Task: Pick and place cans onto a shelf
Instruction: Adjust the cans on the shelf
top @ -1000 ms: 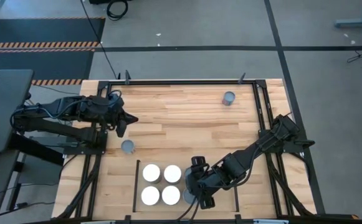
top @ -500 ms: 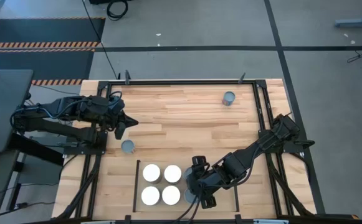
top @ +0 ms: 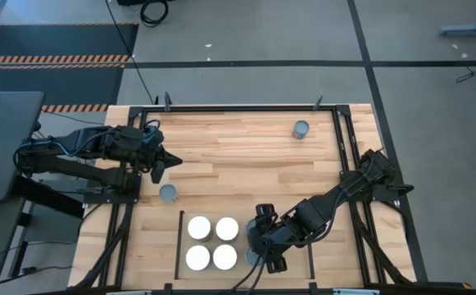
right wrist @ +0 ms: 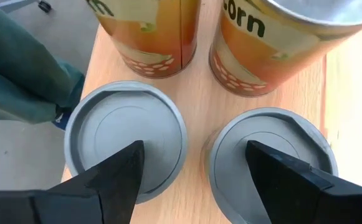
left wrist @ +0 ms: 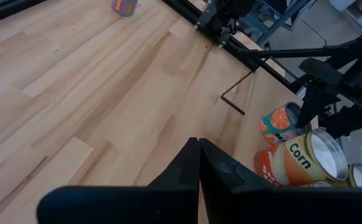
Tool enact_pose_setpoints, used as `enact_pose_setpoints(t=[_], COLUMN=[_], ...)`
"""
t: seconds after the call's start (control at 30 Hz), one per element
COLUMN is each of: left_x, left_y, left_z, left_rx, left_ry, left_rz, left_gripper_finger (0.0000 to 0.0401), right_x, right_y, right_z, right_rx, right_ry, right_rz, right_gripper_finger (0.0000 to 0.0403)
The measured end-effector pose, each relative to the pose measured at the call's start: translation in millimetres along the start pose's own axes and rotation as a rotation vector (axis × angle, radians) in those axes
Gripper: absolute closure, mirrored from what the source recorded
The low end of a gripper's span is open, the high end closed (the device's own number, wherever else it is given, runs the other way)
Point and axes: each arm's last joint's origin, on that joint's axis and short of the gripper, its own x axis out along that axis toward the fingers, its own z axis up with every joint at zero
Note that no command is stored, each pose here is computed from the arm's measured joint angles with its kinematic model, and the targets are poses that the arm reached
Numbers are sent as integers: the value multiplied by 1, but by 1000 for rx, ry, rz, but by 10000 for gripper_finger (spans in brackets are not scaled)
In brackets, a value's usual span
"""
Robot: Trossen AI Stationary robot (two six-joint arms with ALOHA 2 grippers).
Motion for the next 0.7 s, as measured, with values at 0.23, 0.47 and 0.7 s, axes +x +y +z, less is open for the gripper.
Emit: enact_pose_setpoints(t=[0.23, 0.47, 0.7], left_x=[0, 0, 0], left_y=[0, 0, 0], left_z=[0, 0, 0], left_rx=[0, 0, 0], left_ry=[0, -1, -3], left_rz=[1, 0, -1], left_gripper_finger=[392, 392, 392], right_x=[-1, -1, -6], right_y=[0, 2, 3], right_z=[-1, -3, -10], right_rx=[3, -13, -26], right_ry=[11, 22, 70], right_rz=[3, -3, -10], right_gripper_finger=[115, 115, 115])
